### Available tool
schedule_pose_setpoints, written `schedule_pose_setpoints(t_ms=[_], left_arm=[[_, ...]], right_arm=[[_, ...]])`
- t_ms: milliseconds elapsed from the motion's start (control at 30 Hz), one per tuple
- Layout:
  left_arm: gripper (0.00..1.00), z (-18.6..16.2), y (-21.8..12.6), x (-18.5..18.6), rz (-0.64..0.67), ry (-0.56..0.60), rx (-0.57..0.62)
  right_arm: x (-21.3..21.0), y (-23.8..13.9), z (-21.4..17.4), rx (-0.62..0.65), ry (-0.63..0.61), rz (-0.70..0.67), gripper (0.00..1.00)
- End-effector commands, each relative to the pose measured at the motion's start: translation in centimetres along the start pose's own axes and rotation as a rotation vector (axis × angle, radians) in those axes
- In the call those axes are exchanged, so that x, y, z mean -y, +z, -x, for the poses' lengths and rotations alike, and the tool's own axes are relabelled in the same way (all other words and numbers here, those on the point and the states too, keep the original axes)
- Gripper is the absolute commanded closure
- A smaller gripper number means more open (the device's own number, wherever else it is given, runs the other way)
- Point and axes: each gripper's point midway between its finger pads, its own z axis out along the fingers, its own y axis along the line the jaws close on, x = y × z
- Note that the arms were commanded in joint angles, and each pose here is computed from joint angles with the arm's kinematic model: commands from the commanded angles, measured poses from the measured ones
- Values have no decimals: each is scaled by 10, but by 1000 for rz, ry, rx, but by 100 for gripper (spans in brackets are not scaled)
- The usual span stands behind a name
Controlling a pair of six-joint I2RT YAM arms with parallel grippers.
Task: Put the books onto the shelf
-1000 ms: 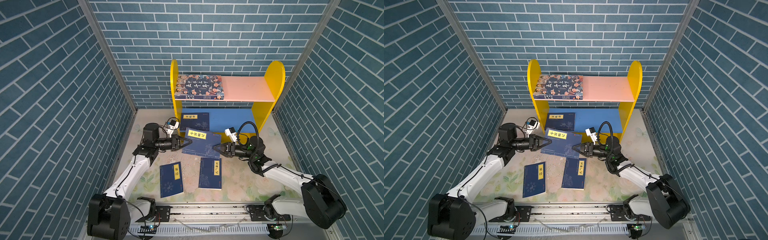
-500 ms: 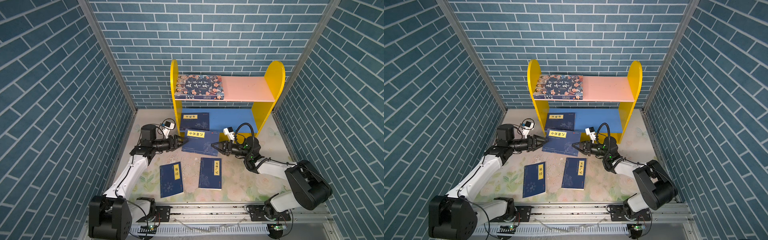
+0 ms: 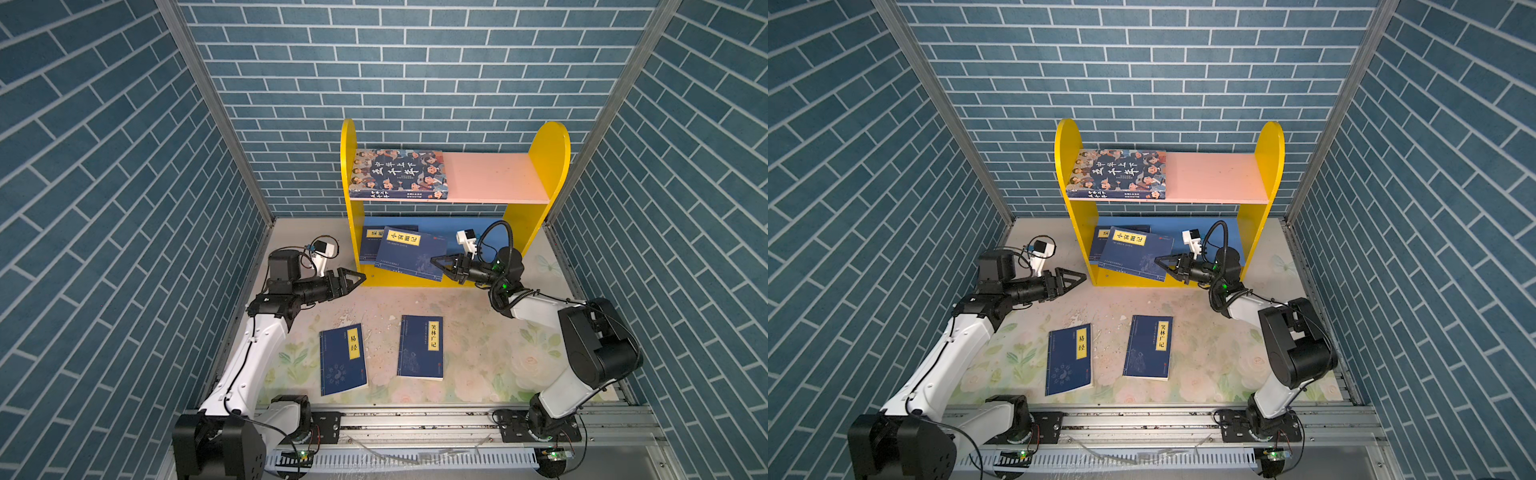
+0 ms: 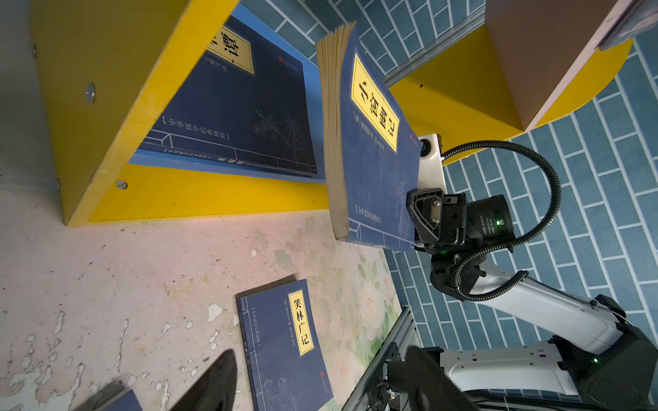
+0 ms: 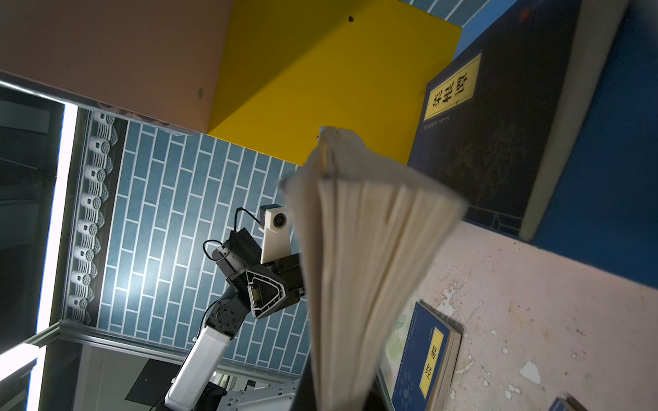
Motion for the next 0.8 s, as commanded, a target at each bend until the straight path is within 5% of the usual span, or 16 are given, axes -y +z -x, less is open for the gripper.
schedule_pose_setpoints(t_ms=[0,767], left_arm=[[23,2,-5,5,1,31,13],[22,2,-7,9,-8,52,21]], right_arm=[[4,3,7,-59,9,17,100],[38,37,59,-176,56,-6,100]])
